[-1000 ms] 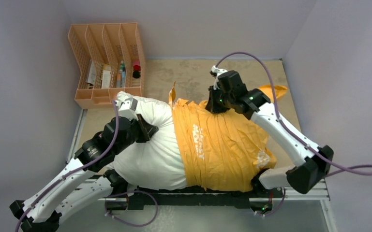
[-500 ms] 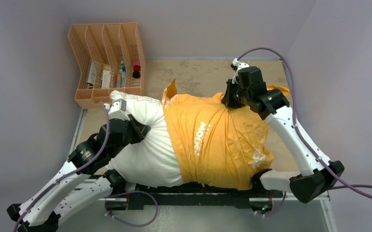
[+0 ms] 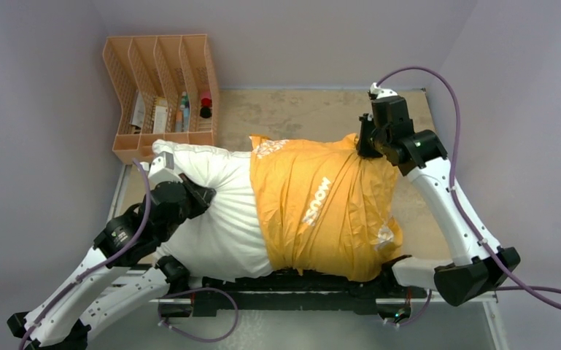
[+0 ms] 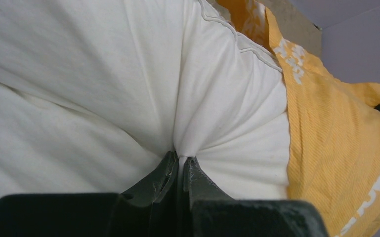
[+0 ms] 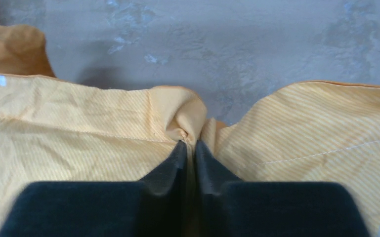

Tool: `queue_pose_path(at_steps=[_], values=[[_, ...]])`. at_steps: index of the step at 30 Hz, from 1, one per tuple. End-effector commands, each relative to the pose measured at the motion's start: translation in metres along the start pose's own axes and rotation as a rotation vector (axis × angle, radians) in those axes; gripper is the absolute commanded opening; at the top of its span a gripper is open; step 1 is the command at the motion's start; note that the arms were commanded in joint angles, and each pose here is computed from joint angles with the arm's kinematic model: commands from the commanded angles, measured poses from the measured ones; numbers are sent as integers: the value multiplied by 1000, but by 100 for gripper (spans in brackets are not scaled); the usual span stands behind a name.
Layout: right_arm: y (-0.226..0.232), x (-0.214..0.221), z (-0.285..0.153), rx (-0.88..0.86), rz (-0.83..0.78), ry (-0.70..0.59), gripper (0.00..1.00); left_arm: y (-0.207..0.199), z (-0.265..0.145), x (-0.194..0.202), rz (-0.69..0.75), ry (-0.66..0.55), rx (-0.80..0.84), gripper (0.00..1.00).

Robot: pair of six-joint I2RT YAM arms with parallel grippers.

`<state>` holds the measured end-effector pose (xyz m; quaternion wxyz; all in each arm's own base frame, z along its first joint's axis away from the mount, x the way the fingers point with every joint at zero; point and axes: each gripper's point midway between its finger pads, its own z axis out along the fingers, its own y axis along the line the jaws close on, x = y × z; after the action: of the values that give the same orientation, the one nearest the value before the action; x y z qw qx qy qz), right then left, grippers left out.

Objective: Remove the pillowcase from the pillow
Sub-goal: Remove the pillow from the pillowcase.

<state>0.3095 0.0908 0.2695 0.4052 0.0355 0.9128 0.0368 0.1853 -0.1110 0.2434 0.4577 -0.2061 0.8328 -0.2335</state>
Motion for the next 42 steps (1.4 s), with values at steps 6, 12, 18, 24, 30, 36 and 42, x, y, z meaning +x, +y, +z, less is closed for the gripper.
queue_pose_path(at_steps=[6, 12, 18, 24, 30, 36, 42], values=[[104, -39, -21, -642, -1, -52, 65, 45, 2, -3, 220, -34, -140, 0], [175, -28, -26, -882, -68, -28, 80, 40, 2, 5, 229, 2, -103, 0], [203, 0, 25, -846, -173, 101, 99, 39, -4, 2, 215, -11, -78, 0], [195, 65, 56, -680, -371, 312, 72, 41, -4, 1, 202, -20, -90, 0], [114, 10, 42, -435, -329, 4, 0, 49, 0, 4, 203, -5, -148, 0], [33, -11, 33, -252, -203, -42, 0, 54, -1, 0, 193, -29, -178, 0], [22, 3, 40, -201, -161, 22, 8, 54, -1, -1, 192, -31, -177, 0]])
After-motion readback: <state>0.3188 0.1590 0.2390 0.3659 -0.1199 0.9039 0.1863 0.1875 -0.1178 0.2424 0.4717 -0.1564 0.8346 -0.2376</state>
